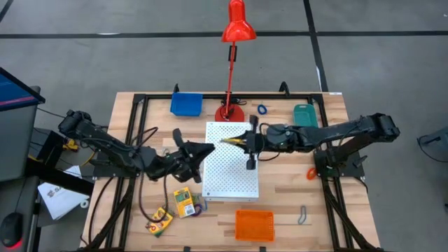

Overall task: Pick & Place Office Desk Supplies
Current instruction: Put the yellow crayon box into the green bin

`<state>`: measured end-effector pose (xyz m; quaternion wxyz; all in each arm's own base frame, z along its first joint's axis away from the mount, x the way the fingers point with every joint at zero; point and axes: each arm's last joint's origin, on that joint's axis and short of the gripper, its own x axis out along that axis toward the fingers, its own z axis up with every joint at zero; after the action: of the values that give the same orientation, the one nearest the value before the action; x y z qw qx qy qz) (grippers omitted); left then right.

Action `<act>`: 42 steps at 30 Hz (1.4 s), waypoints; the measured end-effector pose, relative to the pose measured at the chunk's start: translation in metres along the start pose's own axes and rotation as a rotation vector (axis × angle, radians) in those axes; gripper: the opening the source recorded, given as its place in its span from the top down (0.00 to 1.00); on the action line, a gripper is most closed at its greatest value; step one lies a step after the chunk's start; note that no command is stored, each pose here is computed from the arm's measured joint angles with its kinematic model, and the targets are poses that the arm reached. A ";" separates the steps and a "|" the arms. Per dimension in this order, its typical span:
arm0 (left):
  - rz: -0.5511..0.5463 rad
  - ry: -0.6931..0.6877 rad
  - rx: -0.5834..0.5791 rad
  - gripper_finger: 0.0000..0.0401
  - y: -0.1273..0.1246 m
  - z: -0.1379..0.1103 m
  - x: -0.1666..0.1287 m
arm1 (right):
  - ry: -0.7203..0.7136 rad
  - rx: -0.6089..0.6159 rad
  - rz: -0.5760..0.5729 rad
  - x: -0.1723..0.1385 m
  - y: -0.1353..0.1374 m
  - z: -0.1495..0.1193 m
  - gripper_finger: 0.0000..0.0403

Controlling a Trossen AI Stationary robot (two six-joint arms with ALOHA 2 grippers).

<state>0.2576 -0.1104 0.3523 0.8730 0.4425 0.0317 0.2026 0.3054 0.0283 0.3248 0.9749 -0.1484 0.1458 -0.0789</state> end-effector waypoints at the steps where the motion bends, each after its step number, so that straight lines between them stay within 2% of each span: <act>1: -0.006 0.004 -0.003 0.88 0.000 -0.001 -0.004 | 0.012 0.008 -0.013 -0.005 -0.003 0.001 0.92; 5: -0.035 -0.009 -0.045 0.88 -0.002 -0.008 -0.021 | 0.063 0.059 -0.099 -0.028 -0.016 0.003 0.90; 12: -0.071 -0.033 -0.135 0.90 -0.005 -0.026 -0.045 | 0.174 0.210 -0.382 -0.067 -0.046 -0.004 0.93; 18: -0.090 -0.036 -0.169 0.91 -0.009 -0.036 -0.053 | 0.336 0.421 -0.641 -0.093 -0.079 -0.030 0.90; 25: -0.104 -0.054 -0.193 0.92 -0.012 -0.035 -0.058 | 0.601 0.523 -0.861 -0.098 -0.113 -0.068 0.93; 30: -0.098 -0.060 -0.206 0.92 -0.011 -0.034 -0.058 | 0.814 0.643 -0.895 -0.087 -0.143 -0.100 0.91; 34: -0.098 -0.060 -0.210 0.93 -0.011 -0.034 -0.058 | 1.023 0.662 -0.967 -0.080 -0.164 -0.131 0.90; 42: -0.112 -0.056 -0.235 0.92 -0.013 -0.034 -0.059 | 1.283 0.757 -1.013 -0.068 -0.189 -0.180 0.91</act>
<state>0.1996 -0.1141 0.3144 0.9293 0.3404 0.0080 0.1434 0.1646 -0.1846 0.2374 0.5383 0.2086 0.5435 -0.6094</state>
